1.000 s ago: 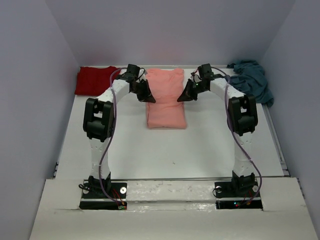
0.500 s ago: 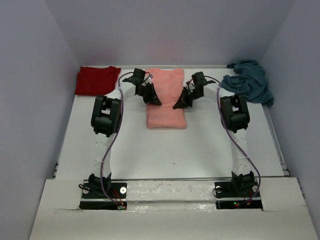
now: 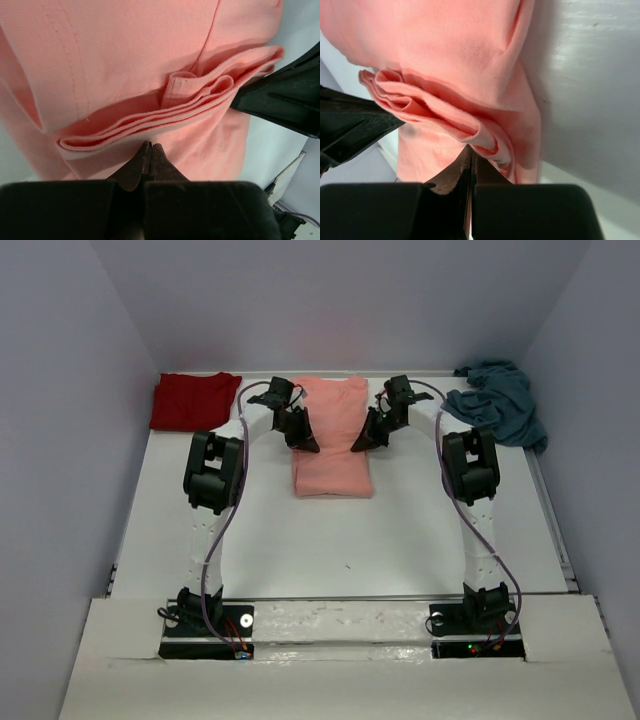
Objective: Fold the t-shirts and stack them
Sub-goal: Fold the tshirt
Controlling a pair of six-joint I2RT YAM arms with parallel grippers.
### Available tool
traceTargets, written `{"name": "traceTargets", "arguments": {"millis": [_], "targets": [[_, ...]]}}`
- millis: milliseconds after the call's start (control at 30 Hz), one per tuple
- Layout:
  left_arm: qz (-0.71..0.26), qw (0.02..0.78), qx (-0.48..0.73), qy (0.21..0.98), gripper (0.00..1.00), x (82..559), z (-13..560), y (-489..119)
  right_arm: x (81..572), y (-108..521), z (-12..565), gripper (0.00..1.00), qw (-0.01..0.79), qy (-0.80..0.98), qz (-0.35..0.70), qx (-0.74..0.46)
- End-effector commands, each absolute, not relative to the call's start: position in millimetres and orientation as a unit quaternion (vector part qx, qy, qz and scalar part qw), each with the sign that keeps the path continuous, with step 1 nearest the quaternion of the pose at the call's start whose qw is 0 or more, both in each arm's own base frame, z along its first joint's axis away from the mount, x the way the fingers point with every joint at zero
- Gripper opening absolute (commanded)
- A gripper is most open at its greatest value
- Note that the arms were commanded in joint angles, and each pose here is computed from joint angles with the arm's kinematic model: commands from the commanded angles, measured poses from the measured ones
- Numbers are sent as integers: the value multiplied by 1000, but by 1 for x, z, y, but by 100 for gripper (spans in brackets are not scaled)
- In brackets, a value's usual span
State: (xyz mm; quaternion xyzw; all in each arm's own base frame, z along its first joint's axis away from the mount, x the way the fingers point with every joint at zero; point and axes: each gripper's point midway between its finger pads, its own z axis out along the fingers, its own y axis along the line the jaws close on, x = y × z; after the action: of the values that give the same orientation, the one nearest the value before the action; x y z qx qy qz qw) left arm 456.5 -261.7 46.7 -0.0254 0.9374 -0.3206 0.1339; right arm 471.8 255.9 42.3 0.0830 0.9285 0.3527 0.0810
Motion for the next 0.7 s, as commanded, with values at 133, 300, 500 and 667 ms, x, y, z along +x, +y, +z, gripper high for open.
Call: {"name": "traceTargets", "arguments": {"millis": [133, 300, 500, 667], "targets": [[-310, 137, -11, 941, 1, 458, 42, -260, 443, 291, 105, 0, 34, 885, 460, 67], [-284, 124, -10, 951, 2, 456, 25, -254, 423, 313, 108, 0, -4, 866, 496, 61], [-259, 114, -9, 959, 2, 453, 9, -246, 394, 341, 98, 0, -45, 862, 502, 48], [-256, 114, -8, 960, 2, 456, 5, -245, 367, 338, 78, 0, -73, 871, 482, 54]]}}
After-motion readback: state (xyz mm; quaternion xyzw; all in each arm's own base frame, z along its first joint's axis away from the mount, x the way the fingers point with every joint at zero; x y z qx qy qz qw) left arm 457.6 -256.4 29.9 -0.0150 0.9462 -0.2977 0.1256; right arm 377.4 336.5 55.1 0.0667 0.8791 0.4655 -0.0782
